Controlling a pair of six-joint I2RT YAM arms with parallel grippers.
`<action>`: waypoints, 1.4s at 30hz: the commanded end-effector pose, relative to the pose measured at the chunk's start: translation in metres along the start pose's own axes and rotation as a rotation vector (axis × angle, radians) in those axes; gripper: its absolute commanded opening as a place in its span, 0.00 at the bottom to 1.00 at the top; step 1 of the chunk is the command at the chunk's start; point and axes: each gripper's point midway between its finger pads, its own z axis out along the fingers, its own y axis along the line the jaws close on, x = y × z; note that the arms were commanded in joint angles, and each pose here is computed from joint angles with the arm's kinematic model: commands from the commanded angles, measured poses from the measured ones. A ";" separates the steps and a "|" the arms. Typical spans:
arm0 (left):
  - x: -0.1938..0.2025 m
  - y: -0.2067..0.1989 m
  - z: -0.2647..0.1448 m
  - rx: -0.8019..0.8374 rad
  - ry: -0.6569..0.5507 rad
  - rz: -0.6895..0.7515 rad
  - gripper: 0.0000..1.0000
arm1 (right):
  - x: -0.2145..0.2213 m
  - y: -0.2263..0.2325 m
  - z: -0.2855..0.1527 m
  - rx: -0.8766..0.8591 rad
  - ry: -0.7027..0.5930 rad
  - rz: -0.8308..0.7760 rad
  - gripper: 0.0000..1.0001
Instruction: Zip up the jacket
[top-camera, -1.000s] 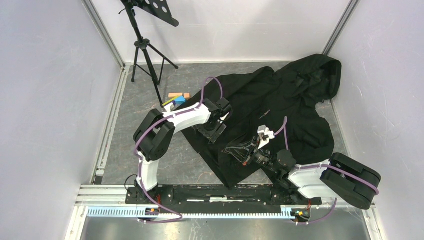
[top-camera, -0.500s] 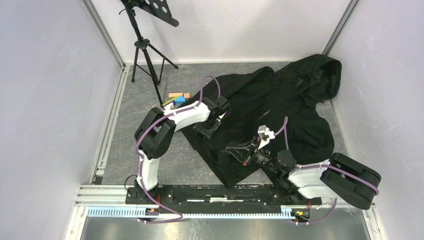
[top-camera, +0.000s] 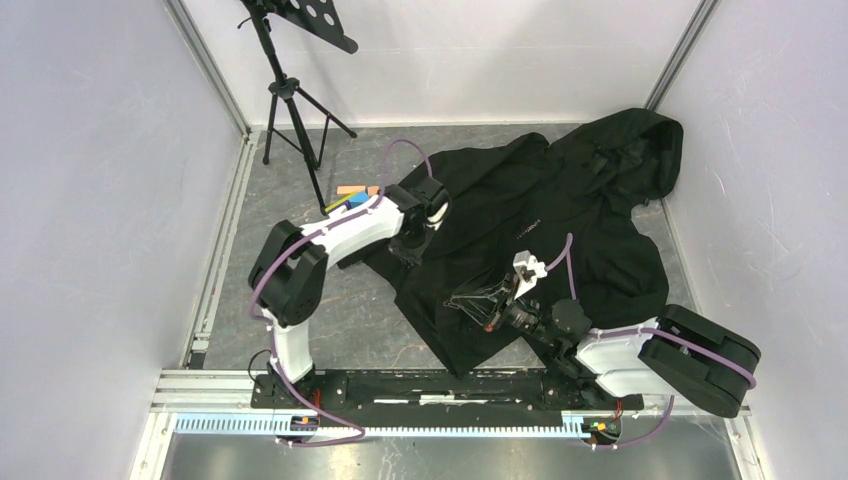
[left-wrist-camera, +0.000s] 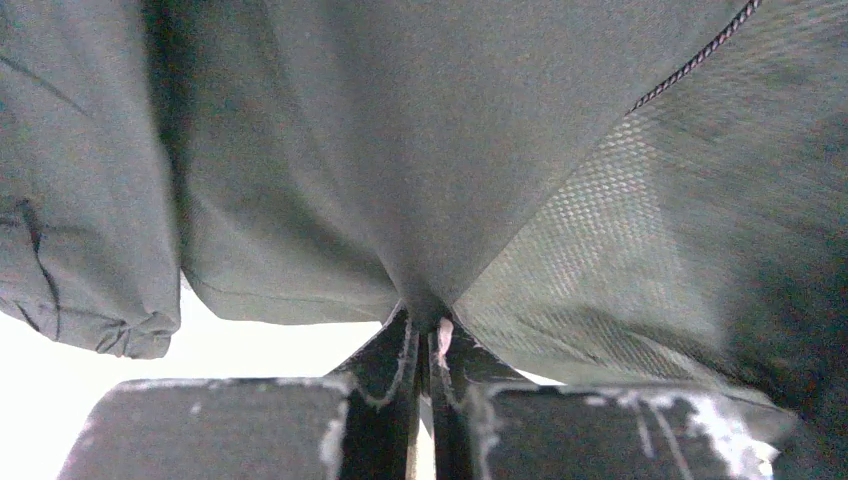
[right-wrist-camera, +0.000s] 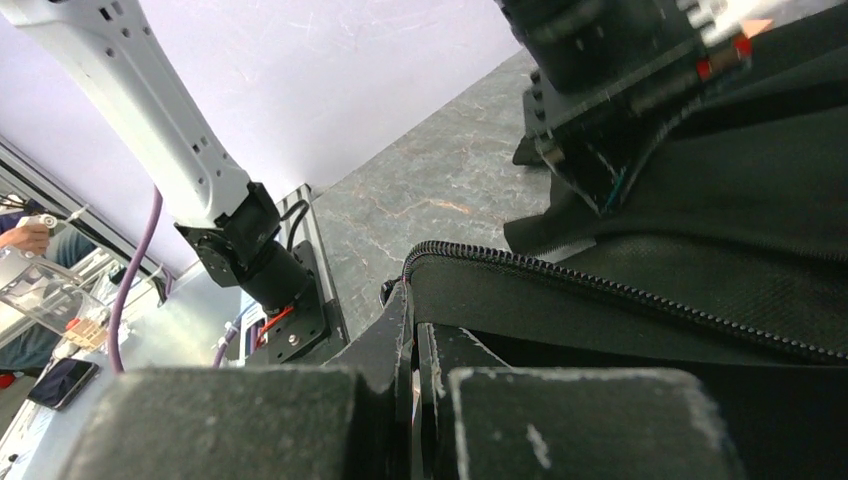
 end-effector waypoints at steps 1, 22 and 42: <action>-0.023 -0.020 -0.038 0.226 -0.172 -0.095 0.06 | 0.054 -0.022 -0.052 0.090 0.162 0.012 0.00; -0.051 -0.067 -0.136 0.788 -1.038 -0.086 0.02 | 0.045 -0.054 -0.021 0.167 0.179 -0.001 0.00; -0.046 -0.075 -0.133 0.839 -1.080 -0.058 0.02 | 0.007 -0.071 0.007 0.212 0.008 -0.046 0.00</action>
